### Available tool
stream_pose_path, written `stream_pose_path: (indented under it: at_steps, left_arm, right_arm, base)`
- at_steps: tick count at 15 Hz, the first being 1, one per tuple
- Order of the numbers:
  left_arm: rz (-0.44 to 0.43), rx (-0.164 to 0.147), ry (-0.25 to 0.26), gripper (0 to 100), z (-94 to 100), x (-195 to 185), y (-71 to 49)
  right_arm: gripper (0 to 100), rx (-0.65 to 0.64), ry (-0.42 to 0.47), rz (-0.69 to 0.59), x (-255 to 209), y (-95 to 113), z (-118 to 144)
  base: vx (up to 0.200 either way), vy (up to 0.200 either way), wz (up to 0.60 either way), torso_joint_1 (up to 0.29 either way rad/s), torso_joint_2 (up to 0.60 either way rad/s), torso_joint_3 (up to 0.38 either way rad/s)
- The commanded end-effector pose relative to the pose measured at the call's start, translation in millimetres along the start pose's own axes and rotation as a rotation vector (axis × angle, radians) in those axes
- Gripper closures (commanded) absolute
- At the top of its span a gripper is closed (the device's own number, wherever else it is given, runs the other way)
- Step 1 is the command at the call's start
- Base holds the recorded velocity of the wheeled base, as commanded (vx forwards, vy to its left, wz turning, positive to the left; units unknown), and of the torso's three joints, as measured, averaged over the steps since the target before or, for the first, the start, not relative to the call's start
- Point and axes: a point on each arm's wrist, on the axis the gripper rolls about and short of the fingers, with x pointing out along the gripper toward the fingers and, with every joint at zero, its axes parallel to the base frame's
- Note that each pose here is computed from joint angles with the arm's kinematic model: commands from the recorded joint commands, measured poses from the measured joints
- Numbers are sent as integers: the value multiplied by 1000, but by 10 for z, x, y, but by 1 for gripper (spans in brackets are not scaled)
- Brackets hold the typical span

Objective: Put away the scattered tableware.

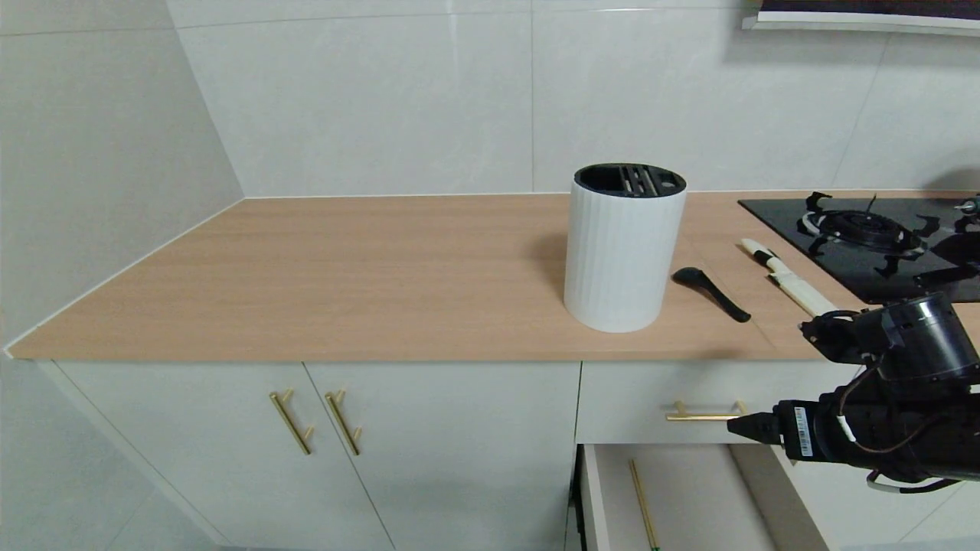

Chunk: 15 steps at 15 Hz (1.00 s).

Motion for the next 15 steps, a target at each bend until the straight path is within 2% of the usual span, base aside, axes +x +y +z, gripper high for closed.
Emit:
stream_pose_path:
  at_steps: [1,5,8,11,12,13,14,15]
  left_arm:
    - [0,-1,-1,0,1,0,0]
    - [1,-1,-1,0,1,0,0]
    - [0,-1,-1,0,1,0,0]
    - [1,-1,-1,0,1,0,0]
    - [0,-1,-1,0,1,0,0]
    - [0,-1,-1,0,1,0,0]
    - [0,-1,1,0,0,0,0]
    - [1,-1,1,0,0,0,0]
  right_arm:
    - [0,-2,1,0,4,1,-1]
    - [0,-32,-3,3,-11,3,-2]
    - [0,-77,-88,-27,-145,-97,142]
    - [0,-209,-171,-80,9,-369,727]
    - [0,-212,-173,-70,67,-400,800]
    - [0,-215,-173,-12,329,-434,1019]
    - [0,-219,-171,-8,384,-439,1050]
    - [0,-300,-147,-13,729,-458,1176]
  base:
    - [0,0,0,212,-515,-295]
    - [0,0,0,233,-519,-290]
    - [0,0,0,105,-225,-126]
    - [0,0,0,17,-22,-11]
    - [0,0,0,0,0,0]
    - [0,0,0,0,0,0]
    - [0,0,0,0,0,0]
    - [0,0,0,0,0,0]
